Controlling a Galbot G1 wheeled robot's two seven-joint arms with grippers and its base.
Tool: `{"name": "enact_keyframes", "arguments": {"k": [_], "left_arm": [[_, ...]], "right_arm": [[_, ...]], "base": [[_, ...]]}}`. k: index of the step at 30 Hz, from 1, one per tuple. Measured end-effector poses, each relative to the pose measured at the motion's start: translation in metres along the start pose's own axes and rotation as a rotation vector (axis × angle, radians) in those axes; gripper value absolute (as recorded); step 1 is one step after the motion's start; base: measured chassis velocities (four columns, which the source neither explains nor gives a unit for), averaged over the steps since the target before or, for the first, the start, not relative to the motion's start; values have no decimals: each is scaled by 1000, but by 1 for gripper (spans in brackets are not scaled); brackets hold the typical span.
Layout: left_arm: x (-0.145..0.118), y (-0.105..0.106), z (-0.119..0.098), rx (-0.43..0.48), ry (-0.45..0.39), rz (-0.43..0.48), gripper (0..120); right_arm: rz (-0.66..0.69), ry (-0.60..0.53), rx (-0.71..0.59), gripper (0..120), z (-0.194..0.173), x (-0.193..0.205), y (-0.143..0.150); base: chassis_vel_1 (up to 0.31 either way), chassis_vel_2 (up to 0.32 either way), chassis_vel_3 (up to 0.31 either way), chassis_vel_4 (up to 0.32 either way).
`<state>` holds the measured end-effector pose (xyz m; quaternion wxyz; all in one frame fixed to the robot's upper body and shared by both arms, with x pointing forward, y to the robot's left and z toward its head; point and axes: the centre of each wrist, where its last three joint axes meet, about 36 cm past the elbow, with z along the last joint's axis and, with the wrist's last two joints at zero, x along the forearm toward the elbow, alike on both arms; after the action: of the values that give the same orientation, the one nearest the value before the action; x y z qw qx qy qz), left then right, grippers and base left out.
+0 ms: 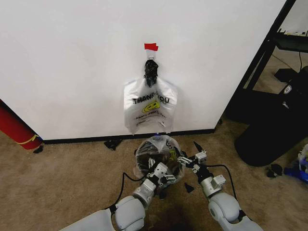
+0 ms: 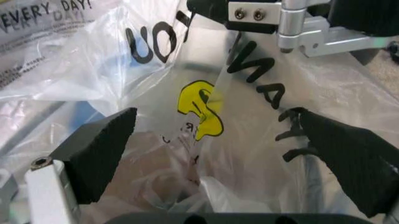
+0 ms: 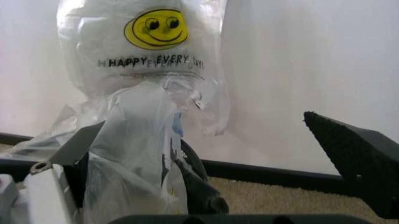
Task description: Pick up the garbage bag from the wall and place it over the trash bin.
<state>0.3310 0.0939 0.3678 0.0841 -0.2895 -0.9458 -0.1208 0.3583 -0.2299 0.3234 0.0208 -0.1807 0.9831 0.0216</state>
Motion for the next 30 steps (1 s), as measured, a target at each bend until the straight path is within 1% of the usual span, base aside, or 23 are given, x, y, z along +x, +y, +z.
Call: {"name": "enact_keyframes", "arguments": {"k": [7,10,17,22,30], "left_arm": [[-11,-11,-8,46,7,-8,100],[-13,-13,-8,41,12,-4,100],[-20,-19,-3,22,26,2,100],[-28,-24,-5,23,21,4,100],[-34,-32,-6,24,18,12,100]], "right_arm": [[5,5,-8,100,0,1,0],[11,5,-24,100,-3,0,1],[21,-2,-106,100,-17,-2,9],[19,25,-183,100,-25,-2,14],[8,41,-201,100,-22,0,20]], "base": [[0,0,0,0],[0,0,0,0],[0,0,0,0],[0,0,0,0],[0,0,0,0]]}}
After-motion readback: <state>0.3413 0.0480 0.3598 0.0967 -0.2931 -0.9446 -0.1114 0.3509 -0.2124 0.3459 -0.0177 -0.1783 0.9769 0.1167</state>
